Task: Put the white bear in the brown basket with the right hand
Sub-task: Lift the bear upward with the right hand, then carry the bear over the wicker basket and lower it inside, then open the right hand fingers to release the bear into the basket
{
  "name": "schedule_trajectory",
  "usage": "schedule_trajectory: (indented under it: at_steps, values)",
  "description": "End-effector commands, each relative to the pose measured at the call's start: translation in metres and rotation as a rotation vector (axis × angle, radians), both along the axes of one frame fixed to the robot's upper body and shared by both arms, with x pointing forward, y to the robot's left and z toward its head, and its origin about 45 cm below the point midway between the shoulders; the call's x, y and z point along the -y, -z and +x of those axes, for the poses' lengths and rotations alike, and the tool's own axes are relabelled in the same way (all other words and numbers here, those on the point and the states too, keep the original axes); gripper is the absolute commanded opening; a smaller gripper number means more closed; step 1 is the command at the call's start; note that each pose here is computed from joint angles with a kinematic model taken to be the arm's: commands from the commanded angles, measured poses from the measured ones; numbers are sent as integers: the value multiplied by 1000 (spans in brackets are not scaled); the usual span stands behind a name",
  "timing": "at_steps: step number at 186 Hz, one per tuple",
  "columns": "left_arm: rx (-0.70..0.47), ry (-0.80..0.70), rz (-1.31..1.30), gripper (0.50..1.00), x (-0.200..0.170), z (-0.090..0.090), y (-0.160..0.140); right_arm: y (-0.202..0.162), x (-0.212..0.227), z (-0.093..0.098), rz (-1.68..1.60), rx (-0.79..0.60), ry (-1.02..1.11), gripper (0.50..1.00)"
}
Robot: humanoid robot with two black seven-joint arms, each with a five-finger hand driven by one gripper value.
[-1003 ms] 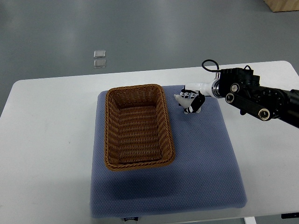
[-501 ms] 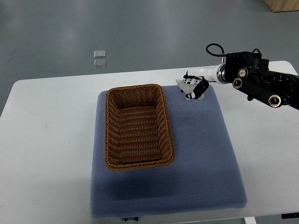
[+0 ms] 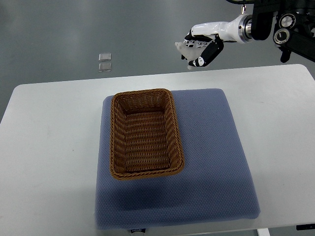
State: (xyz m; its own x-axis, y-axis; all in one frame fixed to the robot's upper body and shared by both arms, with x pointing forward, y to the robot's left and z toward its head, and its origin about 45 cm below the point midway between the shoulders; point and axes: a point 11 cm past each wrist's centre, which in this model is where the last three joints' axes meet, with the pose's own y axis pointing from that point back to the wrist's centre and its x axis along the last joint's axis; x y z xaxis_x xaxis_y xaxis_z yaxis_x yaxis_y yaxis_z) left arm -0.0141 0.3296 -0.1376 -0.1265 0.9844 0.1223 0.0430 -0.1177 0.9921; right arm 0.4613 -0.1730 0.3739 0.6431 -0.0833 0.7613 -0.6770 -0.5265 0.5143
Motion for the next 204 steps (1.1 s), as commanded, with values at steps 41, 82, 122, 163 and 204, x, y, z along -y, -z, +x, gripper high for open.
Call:
schedule_trajectory:
  at_steps: [41,82,122,163,204]
  values:
    - [0,-2,1,1000,0,0,0,16,-72,-17,74,-33,-142,500]
    - [0,-3,2,1000,-1,0,0,59,-124,-30,53,-60,-195,500]
    - [0,-3,2,1000,-1,0,0,101,-160,-42,46,-112,-209,500]
    - [1,-5,2,1000,-1,0,0,132,-163,-43,53,-153,-164,500]
    - [0,-3,2,1000,-1,0,0,157,-145,-39,-21,-147,-139,500]
